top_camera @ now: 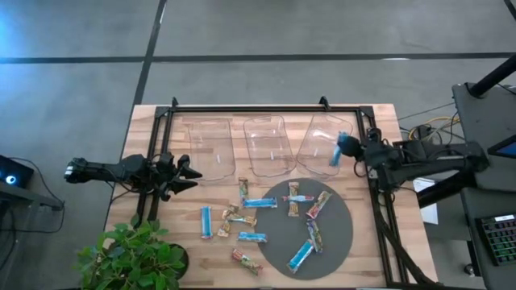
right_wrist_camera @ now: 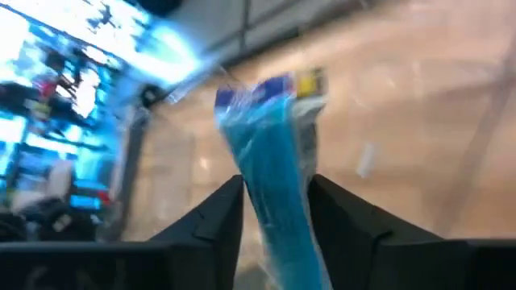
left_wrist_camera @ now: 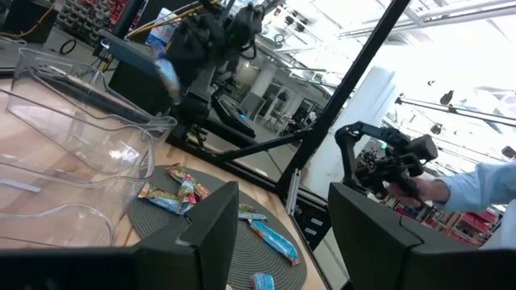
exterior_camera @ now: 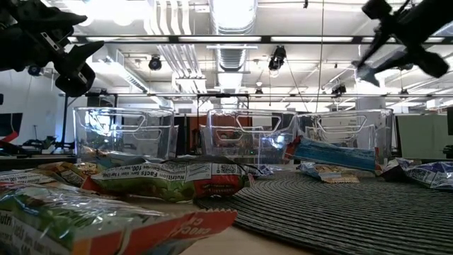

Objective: Pick and place Granola Bars by type
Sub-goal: Put the bottom right blue granola bar into the right transparent bin, then put the yellow granola bar into the middle transparent bin

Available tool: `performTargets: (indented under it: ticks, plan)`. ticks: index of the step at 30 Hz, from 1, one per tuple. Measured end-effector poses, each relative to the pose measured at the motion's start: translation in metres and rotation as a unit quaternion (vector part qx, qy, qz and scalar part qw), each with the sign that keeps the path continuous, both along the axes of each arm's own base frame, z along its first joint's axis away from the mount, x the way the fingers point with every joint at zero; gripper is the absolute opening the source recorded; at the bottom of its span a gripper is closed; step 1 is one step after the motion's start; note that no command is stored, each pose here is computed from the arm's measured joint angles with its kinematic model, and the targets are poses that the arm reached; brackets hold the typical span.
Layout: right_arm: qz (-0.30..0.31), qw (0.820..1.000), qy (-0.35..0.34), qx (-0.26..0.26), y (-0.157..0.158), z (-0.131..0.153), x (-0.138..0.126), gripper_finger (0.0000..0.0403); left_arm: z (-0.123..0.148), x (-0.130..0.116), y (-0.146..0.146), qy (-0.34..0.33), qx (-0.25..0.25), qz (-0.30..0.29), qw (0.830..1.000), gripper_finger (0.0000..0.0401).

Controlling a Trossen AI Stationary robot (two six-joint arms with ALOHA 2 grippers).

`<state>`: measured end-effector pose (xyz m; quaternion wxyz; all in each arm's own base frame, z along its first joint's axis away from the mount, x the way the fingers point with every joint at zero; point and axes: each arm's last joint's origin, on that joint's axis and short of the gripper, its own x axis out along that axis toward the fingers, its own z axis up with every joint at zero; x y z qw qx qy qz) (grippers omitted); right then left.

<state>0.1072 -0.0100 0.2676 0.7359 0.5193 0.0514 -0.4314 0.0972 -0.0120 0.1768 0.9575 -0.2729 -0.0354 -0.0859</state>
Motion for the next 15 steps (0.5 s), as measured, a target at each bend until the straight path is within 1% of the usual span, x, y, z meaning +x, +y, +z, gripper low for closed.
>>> performTargets:
  ticks: [2, 4, 6, 9, 10, 11, 13, 15]
  plan:
    - [-0.028, 0.999, 0.013, -0.02, -0.006, -0.004, 0.005, 0.0152, 0.0, 0.0, 0.0, 0.0, 0.0, 0.0, 1.0, 0.0177]
    - [-0.057, 0.997, 0.046, -0.024, -0.013, -0.011, 0.007, 0.0164, 0.0, 0.0, 0.0, 0.0, 0.0, 0.0, 1.0, 0.0177]
    - [-0.059, 0.995, 0.077, -0.023, -0.019, -0.016, 0.011, 0.0176, 0.0, 0.0, 0.0, 0.002, 0.0, 0.0, 1.0, 0.0177]
    - [-0.015, 0.995, 0.101, 0.01, -0.023, -0.017, 0.019, 0.0196, -0.001, 0.0, 0.0, 0.003, 0.001, 0.0, 1.0, 0.0177]
    - [0.002, 0.994, 0.107, 0.005, -0.023, -0.014, 0.022, 0.0202, -0.001, 0.0, 0.0, 0.003, 0.0, 0.0, 1.0, 0.0177]
    - [0.024, 0.993, 0.114, -0.013, -0.022, -0.01, 0.025, 0.0207, -0.001, 0.0, 0.0, 0.003, 0.0, 0.0, 1.0, 0.0177]
    - [0.075, 0.987, 0.127, -0.066, -0.02, 0.002, 0.032, 0.0215, -0.001, 0.0, 0.0, 0.003, 0.0, 0.0, 1.0, 0.0177]
    - [0.125, 0.972, 0.151, -0.127, -0.016, 0.014, 0.039, 0.022, -0.001, 0.0, 0.0, 0.003, 0.001, 0.0, 1.0, 0.0177]
